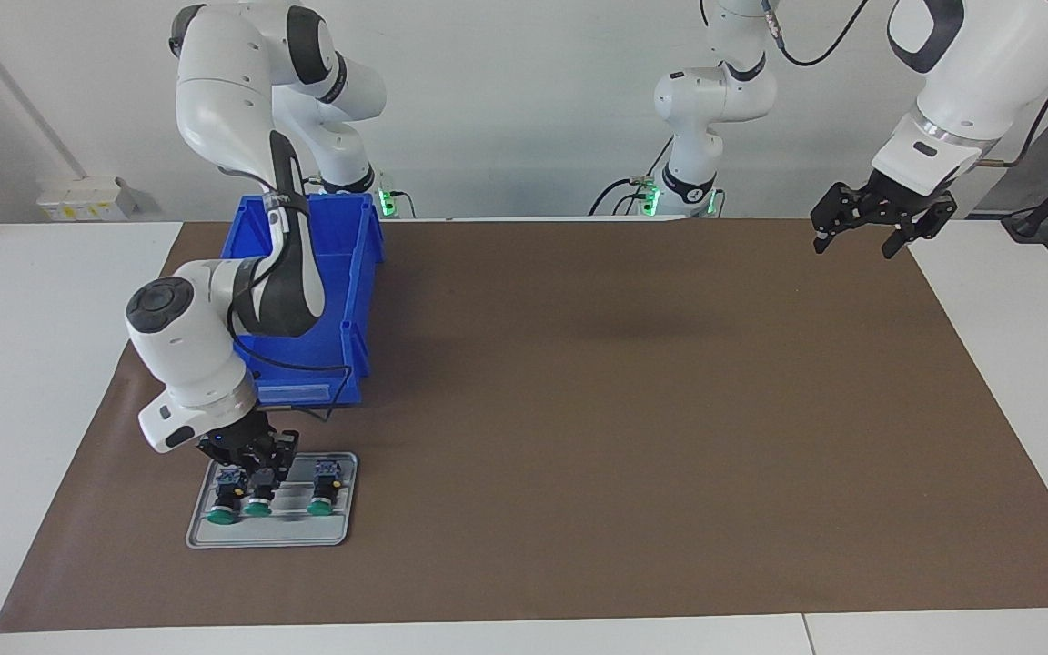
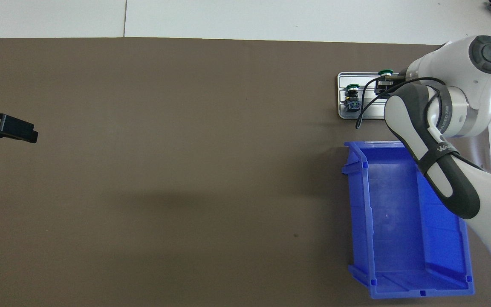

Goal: Place and press button with both arms
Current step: 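Reach the right gripper to the metal tray and grasp a green-capped button, then carry the green button with the right gripper to the table center and lower it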

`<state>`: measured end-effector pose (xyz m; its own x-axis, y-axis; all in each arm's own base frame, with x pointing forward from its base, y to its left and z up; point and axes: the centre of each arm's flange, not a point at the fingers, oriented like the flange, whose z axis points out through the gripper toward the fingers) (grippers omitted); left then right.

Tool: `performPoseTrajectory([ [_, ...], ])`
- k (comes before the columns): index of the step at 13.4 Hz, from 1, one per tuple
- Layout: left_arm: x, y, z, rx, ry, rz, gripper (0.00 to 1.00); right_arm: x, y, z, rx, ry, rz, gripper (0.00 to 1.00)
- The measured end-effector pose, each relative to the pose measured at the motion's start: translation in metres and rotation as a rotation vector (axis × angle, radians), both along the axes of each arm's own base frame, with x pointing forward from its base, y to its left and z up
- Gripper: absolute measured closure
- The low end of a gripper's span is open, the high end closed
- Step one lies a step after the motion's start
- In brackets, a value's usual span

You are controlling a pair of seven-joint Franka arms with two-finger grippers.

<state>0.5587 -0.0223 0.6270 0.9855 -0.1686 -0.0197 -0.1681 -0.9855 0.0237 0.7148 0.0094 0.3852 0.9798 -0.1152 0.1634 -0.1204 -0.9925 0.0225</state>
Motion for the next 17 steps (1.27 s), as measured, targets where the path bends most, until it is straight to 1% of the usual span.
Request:
performPoseTrajectory([
  [2,0.000,0.000,0.000,0.000,0.000,0.000,0.00,0.000,0.048,0.033,-0.076,0.016,-0.086,0.59],
  [3,0.000,0.000,0.000,0.000,0.000,0.000,0.00,-0.003,0.076,0.043,-0.086,0.017,-0.130,0.59],
  [4,0.000,0.000,0.000,0.000,0.000,0.000,0.00,-0.007,0.106,0.048,-0.082,0.015,-0.176,0.59],
  [6,0.000,0.000,0.000,0.000,0.000,0.000,0.00,-0.021,0.169,0.051,-0.055,-0.002,-0.310,0.59],
  [8,0.000,0.000,0.000,0.000,0.000,0.000,0.00,-0.041,0.237,0.053,-0.010,-0.028,-0.464,0.59],
  [9,0.000,0.000,0.000,0.000,0.000,0.000,0.00,-0.054,0.271,0.053,0.018,-0.031,-0.528,0.59],
  [10,0.000,0.000,0.000,0.000,0.000,0.000,0.00,-0.068,0.301,0.053,0.060,-0.014,-0.598,0.59],
  [11,0.000,0.000,0.000,0.000,0.000,0.000,0.00,-0.079,0.323,0.052,0.111,0.019,-0.681,0.59],
  [12,0.000,0.000,0.000,0.000,0.000,0.000,0.00,-0.087,0.337,0.052,0.151,0.048,-0.758,0.59],
  [13,0.000,0.000,0.000,0.000,0.000,0.000,0.00,-0.093,0.350,0.051,0.181,0.064,-0.832,0.59],
  [14,0.000,0.000,0.000,0.000,0.000,0.000,0.00,-0.098,0.363,0.050,0.215,0.064,-0.918,0.59],
  [15,0.000,0.000,0.000,0.000,0.000,0.000,0.00,-0.102,0.377,0.049,0.257,0.053,-1.015,0.59],
  [17,0.000,0.000,0.000,0.000,0.000,0.000,0.00,-0.117,0.411,0.041,0.315,0.048,-1.168,0.59],
])
